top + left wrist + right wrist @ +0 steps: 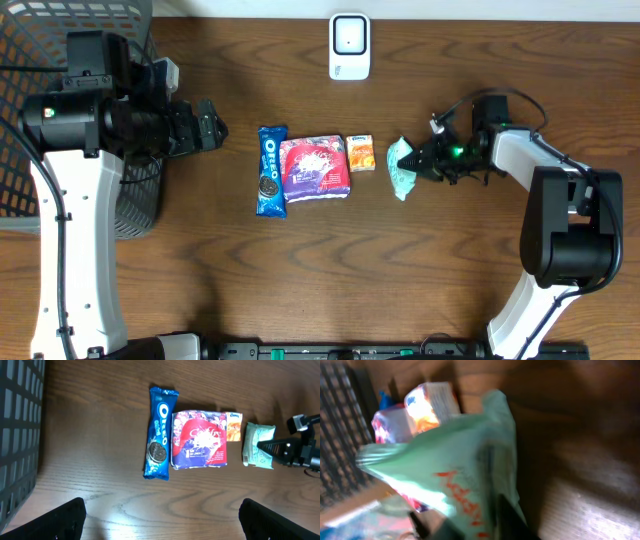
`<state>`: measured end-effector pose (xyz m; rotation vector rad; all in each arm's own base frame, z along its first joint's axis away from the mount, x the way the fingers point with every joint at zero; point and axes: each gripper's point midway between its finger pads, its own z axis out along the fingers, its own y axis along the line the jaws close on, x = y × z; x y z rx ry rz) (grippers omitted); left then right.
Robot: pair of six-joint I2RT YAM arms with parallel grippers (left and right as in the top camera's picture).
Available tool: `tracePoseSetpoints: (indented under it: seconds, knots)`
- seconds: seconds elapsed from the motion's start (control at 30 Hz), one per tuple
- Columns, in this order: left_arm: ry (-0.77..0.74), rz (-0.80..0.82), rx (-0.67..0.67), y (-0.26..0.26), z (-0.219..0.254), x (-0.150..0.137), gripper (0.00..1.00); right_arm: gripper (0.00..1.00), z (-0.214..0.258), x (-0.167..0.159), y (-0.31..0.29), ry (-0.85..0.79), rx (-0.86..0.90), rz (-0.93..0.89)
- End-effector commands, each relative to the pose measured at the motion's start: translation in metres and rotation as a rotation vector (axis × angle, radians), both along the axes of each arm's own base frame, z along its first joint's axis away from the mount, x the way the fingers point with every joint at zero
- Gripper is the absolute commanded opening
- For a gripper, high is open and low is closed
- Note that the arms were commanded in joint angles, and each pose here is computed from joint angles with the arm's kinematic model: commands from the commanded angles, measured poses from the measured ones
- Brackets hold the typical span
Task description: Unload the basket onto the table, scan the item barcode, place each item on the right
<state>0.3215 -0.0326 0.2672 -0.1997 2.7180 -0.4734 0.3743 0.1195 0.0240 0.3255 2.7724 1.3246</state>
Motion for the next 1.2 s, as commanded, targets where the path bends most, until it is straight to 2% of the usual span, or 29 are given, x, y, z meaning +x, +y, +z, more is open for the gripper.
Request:
tracePoseSetpoints:
  seconds: [0.0,0.1,0.23,0.33,0.47,0.53,0.63,0.73,0.87,1.17]
  knots:
    - [-0.001,-0.011,0.010,0.000,-0.001,0.001,0.98,0.28,-0.004,0.001,-0.019,0.033,-0.057,-0.072]
    - [-0.001,-0.011,0.010,0.000,-0.001,0.001,0.98,0.39,-0.009,0.005,-0.055,0.067,-0.237,-0.133]
    - [-0.001,-0.011,0.010,0.000,-0.001,0.001,0.98,0.41,0.016,0.012,-0.094,0.062,-0.418,-0.157]
    - [-0.001,-0.011,0.010,0.000,-0.001,0.001,0.98,0.53,0.050,0.020,-0.104,0.012,-0.474,-0.143]
    - [-0.001,-0.011,0.010,0.000,-0.001,0.001,0.98,0.56,0.094,0.022,-0.096,-0.061,-0.491,-0.100]
    - [-0.001,-0.011,0.010,0.000,-0.001,0.001,0.98,0.46,0.105,0.018,-0.084,-0.081,-0.492,-0.063]
    - [-0.001,-0.011,0.010,0.000,-0.001,0.001,0.98,0.21,0.104,0.003,-0.061,-0.060,-0.514,0.010]
    - [-0.001,-0.011,0.010,0.000,-0.001,0.001,0.98,0.03,0.088,-0.011,-0.048,-0.015,-0.606,0.062]
    - [-0.001,-0.011,0.010,0.000,-0.001,0.001,0.98,0.01,0.056,-0.026,-0.041,0.055,-0.730,0.053]
    - [-0.001,-0.011,0.010,0.000,-0.001,0.001,0.98,0.02,-0.010,-0.045,-0.027,0.050,-0.731,0.039]
